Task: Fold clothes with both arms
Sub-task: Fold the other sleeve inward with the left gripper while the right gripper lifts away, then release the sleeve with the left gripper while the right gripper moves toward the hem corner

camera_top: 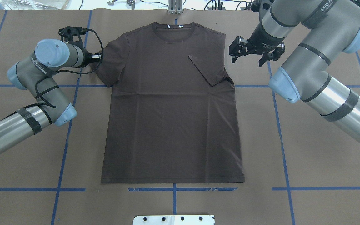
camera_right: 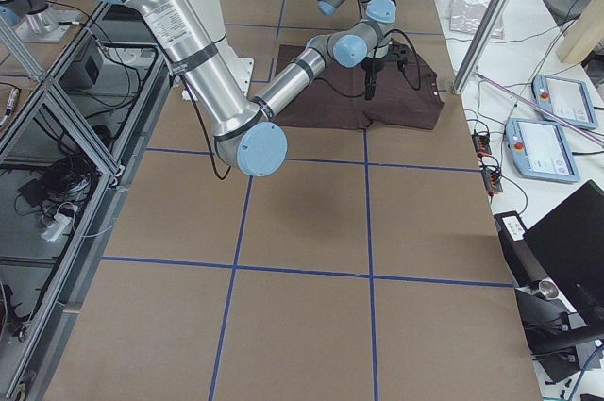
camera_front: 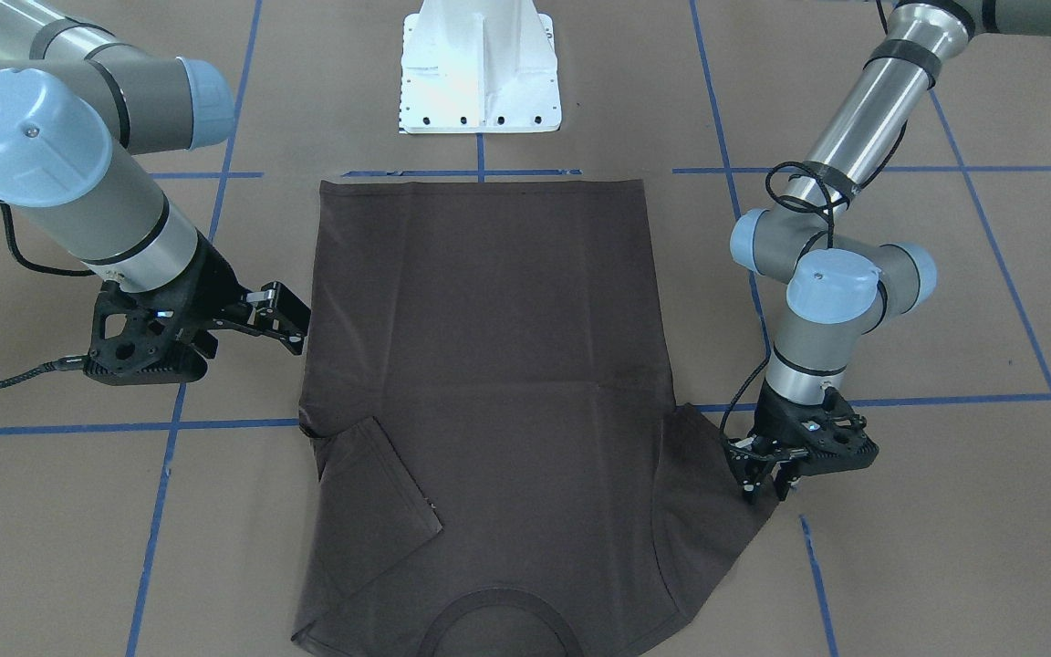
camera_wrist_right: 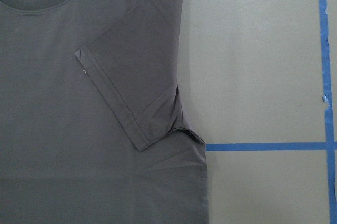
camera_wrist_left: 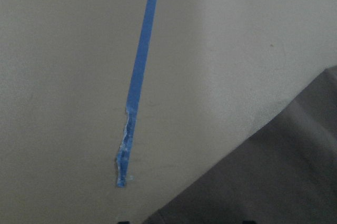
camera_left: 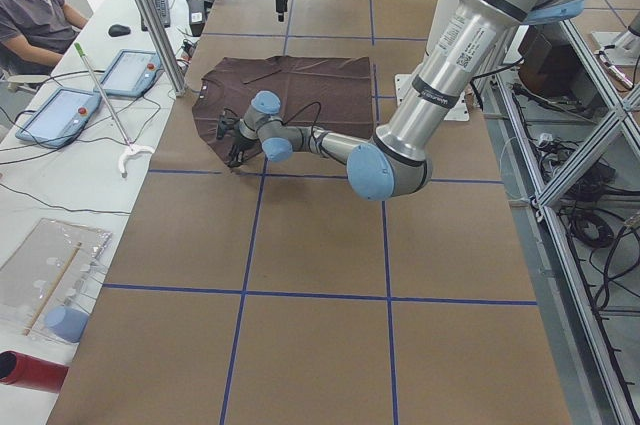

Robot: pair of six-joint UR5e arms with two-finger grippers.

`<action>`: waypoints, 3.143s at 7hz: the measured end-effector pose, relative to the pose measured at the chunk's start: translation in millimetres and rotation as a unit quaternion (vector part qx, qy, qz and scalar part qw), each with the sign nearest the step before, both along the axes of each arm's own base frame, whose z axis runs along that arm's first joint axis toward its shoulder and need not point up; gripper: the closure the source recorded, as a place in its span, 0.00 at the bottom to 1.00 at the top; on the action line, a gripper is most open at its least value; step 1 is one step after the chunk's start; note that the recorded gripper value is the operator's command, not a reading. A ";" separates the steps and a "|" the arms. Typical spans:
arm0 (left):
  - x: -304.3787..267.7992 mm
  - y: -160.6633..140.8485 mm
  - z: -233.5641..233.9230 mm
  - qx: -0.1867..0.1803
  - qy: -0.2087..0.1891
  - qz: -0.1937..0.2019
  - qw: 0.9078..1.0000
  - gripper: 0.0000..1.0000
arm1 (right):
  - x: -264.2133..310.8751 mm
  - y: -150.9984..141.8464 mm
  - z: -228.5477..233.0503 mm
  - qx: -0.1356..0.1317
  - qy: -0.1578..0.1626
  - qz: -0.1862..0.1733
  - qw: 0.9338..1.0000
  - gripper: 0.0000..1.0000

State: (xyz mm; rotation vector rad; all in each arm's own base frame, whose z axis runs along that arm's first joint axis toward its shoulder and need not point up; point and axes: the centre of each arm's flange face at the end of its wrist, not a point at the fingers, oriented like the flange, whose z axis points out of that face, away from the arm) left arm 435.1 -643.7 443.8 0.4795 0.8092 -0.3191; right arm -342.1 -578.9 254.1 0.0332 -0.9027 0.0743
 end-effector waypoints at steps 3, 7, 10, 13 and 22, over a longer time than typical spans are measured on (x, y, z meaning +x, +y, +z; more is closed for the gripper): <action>3.6 -4.6 -18.1 0.000 0.003 0.001 1.000 1.00 | -2.4 0.1 6.7 -0.003 0.003 -0.001 1.000 0.00; 58.4 -23.3 -200.0 -0.067 0.072 -0.013 0.995 1.00 | -0.6 1.9 11.5 -0.003 0.003 -0.002 1.000 0.00; 119.1 -13.8 -207.5 -0.082 0.103 -0.013 0.991 0.00 | 1.4 2.6 15.8 -0.004 0.004 -0.001 1.000 0.00; 113.5 6.4 -235.2 -0.055 0.130 0.020 0.990 0.00 | 3.0 12.6 31.6 -0.006 -0.002 0.002 1.000 0.00; -61.4 188.5 -259.5 -0.040 0.100 0.107 0.988 0.00 | -115.5 329.7 115.3 -0.017 0.020 0.027 0.999 0.08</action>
